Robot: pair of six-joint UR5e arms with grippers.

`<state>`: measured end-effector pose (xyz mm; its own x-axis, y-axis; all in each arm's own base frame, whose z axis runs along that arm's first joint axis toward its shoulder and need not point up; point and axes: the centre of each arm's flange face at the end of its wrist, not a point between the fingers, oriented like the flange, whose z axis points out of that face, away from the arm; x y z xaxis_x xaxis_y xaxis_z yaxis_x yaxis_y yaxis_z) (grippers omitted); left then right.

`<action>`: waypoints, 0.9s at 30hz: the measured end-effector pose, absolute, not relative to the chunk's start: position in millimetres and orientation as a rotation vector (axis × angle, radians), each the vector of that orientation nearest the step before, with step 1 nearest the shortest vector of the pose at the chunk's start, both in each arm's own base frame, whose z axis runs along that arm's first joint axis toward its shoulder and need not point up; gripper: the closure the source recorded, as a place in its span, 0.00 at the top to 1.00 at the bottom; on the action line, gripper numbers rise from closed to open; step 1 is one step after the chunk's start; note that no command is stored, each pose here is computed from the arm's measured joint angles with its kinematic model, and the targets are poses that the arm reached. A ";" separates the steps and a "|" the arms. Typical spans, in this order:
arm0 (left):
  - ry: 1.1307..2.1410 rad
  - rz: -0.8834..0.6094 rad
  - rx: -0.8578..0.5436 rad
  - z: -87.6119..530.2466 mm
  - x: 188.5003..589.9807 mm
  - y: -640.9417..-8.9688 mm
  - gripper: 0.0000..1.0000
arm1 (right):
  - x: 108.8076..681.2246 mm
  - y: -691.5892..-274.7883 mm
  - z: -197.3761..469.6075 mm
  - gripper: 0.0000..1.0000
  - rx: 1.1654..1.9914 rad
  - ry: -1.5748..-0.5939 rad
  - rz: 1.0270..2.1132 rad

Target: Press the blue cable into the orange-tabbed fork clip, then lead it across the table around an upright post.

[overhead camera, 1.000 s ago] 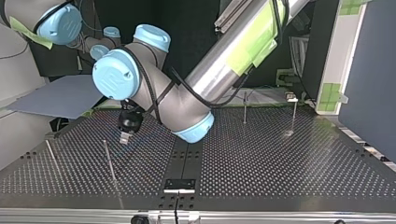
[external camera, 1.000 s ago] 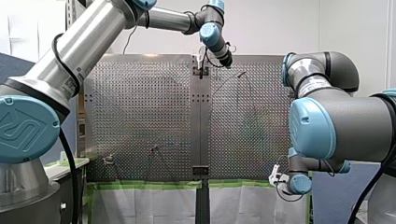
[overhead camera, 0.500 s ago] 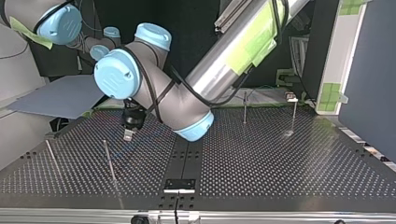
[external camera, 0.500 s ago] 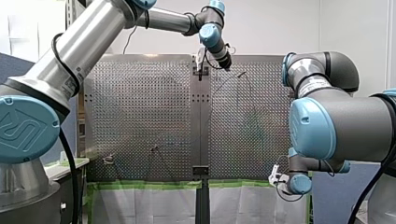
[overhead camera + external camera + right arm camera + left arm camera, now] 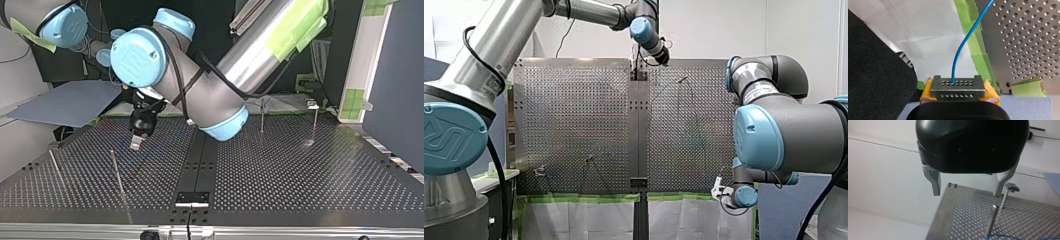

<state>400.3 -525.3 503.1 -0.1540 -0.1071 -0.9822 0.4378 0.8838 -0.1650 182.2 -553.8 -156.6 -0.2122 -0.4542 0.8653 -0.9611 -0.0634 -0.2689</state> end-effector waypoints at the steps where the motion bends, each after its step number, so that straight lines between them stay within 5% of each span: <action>1: 1.656 -0.492 0.253 505.4 398.5 -523.7 1.00 | 182.3 -553.7 -156.6 0.00 1.518 -1.685 1.241; 27: 1.416 -0.657 0.116 565.9 337.7 -464.8 1.00 | 187.9 -552.1 -155.7 0.00 1.533 -1.677 1.243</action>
<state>337.7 -464.8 565.9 0.0108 -0.3529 -0.9356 0.4865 0.8193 -0.3034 187.9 -552.1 -155.7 -0.2028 -0.4579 0.8656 -0.9614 -0.0750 -0.2649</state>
